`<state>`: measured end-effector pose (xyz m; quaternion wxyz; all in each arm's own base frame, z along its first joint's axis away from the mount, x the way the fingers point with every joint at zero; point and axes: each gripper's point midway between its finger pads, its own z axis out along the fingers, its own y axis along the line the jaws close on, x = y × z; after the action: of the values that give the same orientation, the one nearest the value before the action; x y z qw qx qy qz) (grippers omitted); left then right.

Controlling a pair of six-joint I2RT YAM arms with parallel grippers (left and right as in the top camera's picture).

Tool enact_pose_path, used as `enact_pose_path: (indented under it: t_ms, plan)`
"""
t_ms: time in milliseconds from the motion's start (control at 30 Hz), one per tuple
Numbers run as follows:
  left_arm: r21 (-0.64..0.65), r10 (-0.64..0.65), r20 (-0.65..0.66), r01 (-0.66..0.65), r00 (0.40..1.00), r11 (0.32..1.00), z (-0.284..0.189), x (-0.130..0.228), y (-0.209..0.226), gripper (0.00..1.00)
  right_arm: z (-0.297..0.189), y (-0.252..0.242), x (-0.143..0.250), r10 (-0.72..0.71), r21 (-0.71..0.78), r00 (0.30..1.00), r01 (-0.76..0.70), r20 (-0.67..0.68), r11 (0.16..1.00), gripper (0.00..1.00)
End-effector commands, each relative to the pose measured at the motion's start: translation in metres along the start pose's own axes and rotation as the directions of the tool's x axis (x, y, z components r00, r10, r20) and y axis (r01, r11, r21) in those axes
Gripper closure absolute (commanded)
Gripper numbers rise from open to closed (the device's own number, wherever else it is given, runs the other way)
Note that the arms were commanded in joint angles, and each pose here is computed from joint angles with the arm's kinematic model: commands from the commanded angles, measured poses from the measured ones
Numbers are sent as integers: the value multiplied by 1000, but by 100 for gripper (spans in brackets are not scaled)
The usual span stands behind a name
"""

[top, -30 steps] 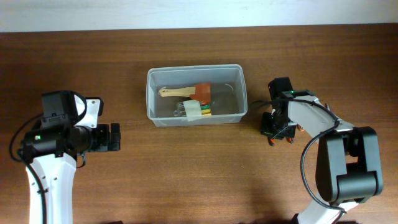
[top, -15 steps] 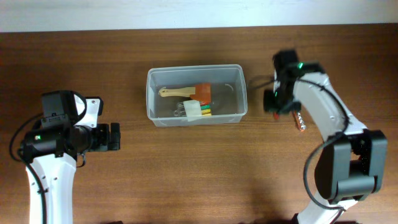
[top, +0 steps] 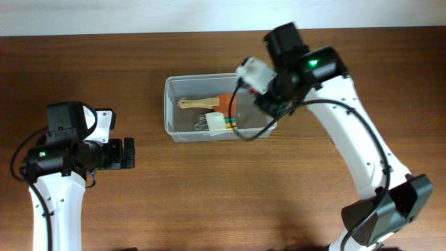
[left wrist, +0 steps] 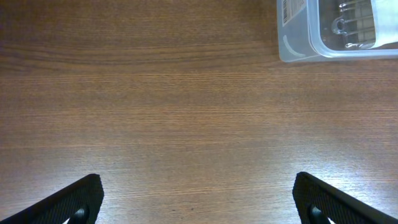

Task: Pack container
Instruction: 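Carry the red-handled pliers into the container and open right gripper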

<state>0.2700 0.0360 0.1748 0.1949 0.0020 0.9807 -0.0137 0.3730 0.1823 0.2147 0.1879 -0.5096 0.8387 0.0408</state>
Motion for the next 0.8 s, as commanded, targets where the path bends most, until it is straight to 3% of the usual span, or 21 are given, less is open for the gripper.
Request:
enact_pose_path:
  t_ms: [0,433,733,767]
  plan:
    - [12,-10,12,10,1000,1000,-2,0,-2,1,15,15,-19,-243,-56,968,246,56,968,96]
    - [12,-10,12,9,1000,1000,-2,0,-2,1,134,30,10,-200,-300,976,166,-84,939,96]
    - [12,-10,12,9,1000,1000,-2,0,-2,1,152,39,14,-185,-359,979,143,-85,922,96]
    - [12,-10,12,9,1000,1000,-2,0,-2,1,152,39,14,-185,-360,979,142,-85,922,92]
